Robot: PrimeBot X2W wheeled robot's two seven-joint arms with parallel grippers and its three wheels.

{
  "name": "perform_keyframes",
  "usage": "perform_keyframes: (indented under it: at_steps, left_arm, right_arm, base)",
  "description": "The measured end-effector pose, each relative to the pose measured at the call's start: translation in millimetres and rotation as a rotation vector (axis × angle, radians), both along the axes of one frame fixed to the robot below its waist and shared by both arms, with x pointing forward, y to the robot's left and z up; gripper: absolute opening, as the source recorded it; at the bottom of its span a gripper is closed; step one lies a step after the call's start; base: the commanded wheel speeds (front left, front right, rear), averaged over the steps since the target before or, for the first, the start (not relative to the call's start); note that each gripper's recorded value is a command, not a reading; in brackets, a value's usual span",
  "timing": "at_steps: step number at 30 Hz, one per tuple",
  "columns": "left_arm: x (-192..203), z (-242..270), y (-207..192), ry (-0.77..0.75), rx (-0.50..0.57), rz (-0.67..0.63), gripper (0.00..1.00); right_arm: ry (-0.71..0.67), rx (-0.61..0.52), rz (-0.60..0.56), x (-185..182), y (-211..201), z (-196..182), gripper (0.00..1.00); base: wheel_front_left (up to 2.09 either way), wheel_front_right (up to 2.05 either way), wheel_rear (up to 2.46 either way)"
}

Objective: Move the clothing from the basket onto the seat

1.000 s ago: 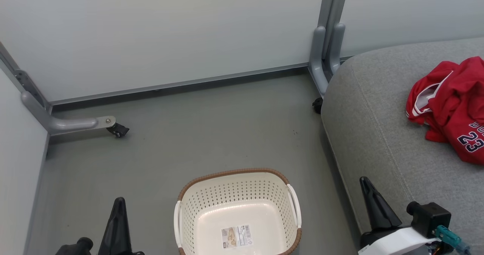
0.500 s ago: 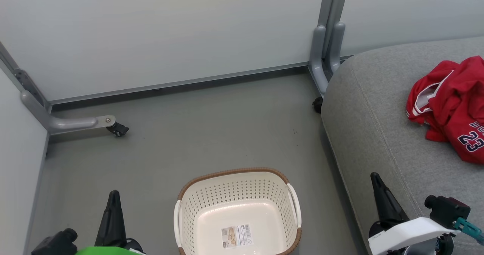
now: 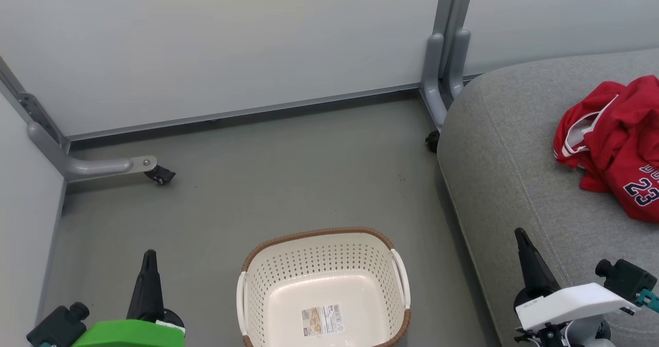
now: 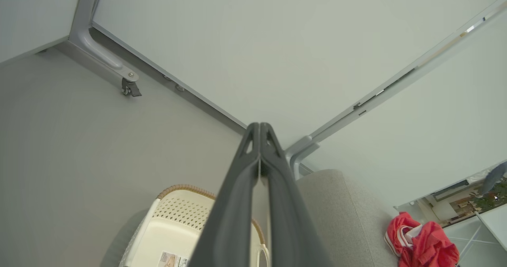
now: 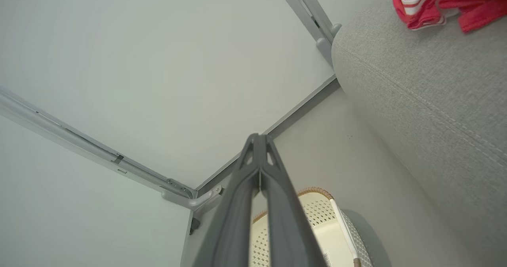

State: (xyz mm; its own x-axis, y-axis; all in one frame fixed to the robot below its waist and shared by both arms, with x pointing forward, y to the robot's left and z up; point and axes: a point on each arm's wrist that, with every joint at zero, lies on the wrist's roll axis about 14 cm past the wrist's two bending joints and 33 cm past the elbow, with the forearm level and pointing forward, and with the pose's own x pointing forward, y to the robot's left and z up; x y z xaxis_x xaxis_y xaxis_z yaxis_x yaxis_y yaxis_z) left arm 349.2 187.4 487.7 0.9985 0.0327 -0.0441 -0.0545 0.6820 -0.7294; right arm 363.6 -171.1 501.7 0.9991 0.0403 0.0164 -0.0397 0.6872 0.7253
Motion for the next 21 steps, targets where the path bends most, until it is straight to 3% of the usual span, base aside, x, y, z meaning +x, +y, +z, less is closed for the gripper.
perform_keyframes:
  at_steps: [21]
  left_arm:
    - [12, 1, 4, 0.009, -0.243, 0.005, 0.00]
  right_arm:
    - [0.033, 0.241, -0.023, 8, -11, -2, 0.00]
  base:
    - [0.00, 0.00, 0.00]
